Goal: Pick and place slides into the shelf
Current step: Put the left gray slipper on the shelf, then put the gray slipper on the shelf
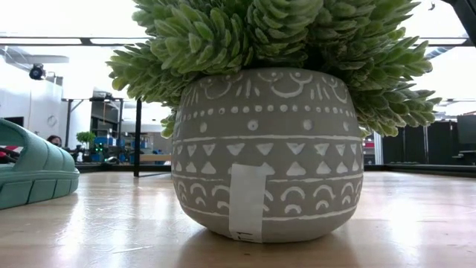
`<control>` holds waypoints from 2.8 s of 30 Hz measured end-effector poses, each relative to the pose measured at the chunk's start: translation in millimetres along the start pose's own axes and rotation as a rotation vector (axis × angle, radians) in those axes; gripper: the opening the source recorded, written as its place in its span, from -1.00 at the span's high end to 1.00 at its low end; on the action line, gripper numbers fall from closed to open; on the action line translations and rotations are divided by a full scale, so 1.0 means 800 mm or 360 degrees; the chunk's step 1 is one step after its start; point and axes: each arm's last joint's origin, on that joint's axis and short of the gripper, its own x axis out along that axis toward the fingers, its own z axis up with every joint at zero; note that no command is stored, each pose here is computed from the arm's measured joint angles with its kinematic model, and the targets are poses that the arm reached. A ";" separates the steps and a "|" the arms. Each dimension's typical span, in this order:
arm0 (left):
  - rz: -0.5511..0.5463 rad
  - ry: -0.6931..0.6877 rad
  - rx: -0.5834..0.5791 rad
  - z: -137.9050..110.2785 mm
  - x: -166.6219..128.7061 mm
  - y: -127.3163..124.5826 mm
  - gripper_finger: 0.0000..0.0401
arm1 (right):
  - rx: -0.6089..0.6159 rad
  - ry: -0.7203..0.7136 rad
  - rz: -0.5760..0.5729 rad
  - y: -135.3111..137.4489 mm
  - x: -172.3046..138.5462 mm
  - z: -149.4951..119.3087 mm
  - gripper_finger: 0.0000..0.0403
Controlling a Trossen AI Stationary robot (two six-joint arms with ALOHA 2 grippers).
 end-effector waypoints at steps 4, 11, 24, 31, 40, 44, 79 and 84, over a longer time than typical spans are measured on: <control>-0.0001 0.0000 0.0000 0.000 0.000 0.000 1.00 | -0.0018 0.0009 0.0006 0.003 -0.001 -0.001 0.72; -0.0003 0.0002 0.0000 0.000 0.000 0.000 1.00 | 0.0018 0.0041 0.0011 0.005 -0.005 -0.004 0.36; 0.0004 0.0011 0.0013 -0.001 0.000 0.000 1.00 | 0.0158 -0.0113 0.0057 0.002 -0.069 -0.003 0.13; 0.0011 0.0014 0.0010 -0.001 0.000 0.001 1.00 | 0.0109 -0.0268 0.0187 0.026 -0.124 -0.005 0.13; 0.0022 0.0013 0.0001 -0.002 0.001 0.001 1.00 | 0.0196 -0.0374 0.0341 0.064 -0.180 -0.006 0.13; 0.0045 0.0004 -0.0017 -0.003 0.001 0.002 1.00 | 0.0140 -0.0347 0.0395 0.089 -0.199 -0.019 0.13; 0.0064 -0.0011 -0.0080 -0.002 0.002 0.003 1.00 | 0.0289 -0.0010 0.0167 0.181 -0.327 -0.193 0.14; 0.0063 -0.0012 -0.0080 -0.002 0.002 0.003 1.00 | 0.0337 0.0048 0.0213 0.191 -0.338 -0.216 0.15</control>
